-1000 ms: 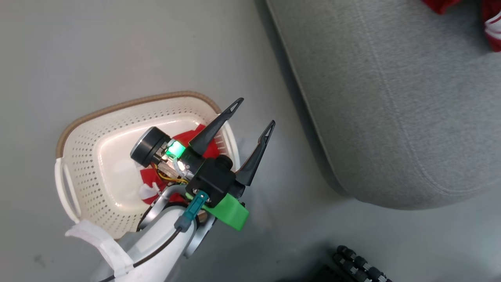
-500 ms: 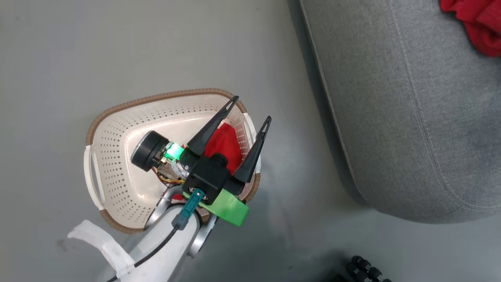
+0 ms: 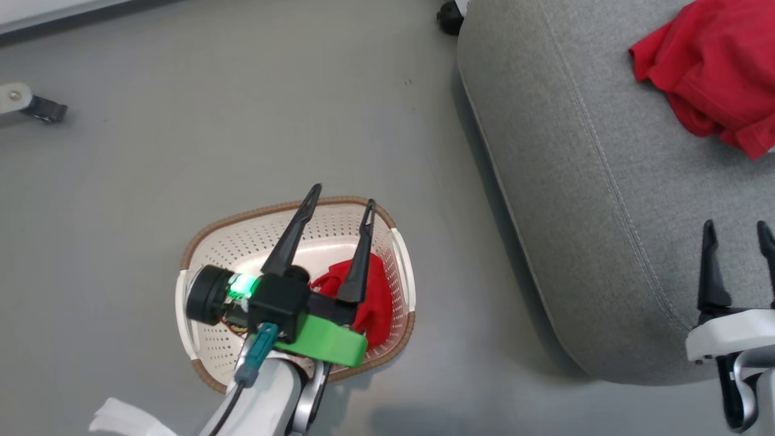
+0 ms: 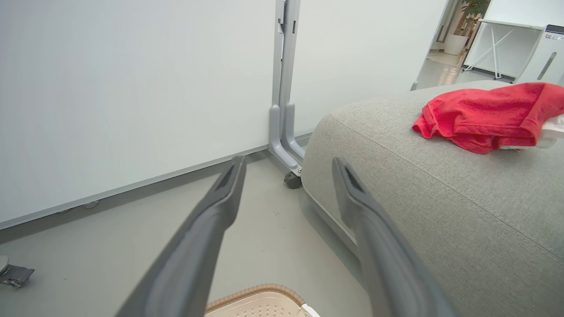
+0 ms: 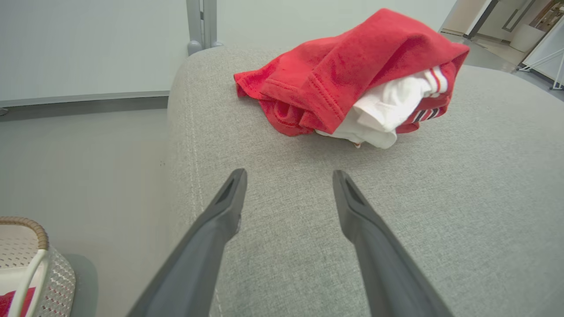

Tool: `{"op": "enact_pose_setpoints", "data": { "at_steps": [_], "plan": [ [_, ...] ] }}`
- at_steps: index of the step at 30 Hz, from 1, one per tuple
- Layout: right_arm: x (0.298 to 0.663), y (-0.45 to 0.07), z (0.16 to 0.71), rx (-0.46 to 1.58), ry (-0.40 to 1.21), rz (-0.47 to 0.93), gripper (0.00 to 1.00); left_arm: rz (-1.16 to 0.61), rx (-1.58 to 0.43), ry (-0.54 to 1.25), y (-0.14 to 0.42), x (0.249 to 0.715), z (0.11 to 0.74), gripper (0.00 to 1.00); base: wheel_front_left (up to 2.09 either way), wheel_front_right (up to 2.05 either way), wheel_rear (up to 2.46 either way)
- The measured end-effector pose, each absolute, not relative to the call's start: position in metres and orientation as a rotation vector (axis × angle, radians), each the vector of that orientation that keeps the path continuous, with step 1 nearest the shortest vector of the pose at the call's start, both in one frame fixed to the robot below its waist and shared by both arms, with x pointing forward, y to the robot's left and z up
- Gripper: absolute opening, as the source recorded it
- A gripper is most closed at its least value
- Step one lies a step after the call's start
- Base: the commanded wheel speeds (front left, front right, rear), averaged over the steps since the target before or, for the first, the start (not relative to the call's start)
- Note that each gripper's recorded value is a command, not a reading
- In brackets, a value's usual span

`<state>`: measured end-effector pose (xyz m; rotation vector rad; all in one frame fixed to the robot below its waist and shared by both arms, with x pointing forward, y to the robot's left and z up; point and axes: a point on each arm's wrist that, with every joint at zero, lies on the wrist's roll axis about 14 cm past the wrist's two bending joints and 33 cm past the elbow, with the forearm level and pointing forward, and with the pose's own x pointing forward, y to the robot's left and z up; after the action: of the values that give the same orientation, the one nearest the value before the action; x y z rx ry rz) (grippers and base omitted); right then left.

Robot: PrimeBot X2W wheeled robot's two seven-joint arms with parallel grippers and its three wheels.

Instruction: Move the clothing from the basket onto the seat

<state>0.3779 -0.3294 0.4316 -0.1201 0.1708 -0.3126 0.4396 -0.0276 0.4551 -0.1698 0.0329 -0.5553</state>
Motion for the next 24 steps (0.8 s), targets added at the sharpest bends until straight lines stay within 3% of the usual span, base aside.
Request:
{"op": "enact_pose_setpoints", "data": {
  "at_steps": [13, 24],
  "plan": [
    [0.404, -0.213, 0.477, 0.009, 0.001, 0.046, 1.00, -0.144, -0.180, -0.024, 0.103, 0.422, 0.485, 1.00, 0.00, 0.00, 0.00],
    [0.392, -0.145, 0.515, 0.044, -0.108, 0.232, 1.00, -0.034, -0.087, -0.045, 0.151, 0.377, 0.494, 1.00, 0.00, 0.00, 0.00]
  ]
}}
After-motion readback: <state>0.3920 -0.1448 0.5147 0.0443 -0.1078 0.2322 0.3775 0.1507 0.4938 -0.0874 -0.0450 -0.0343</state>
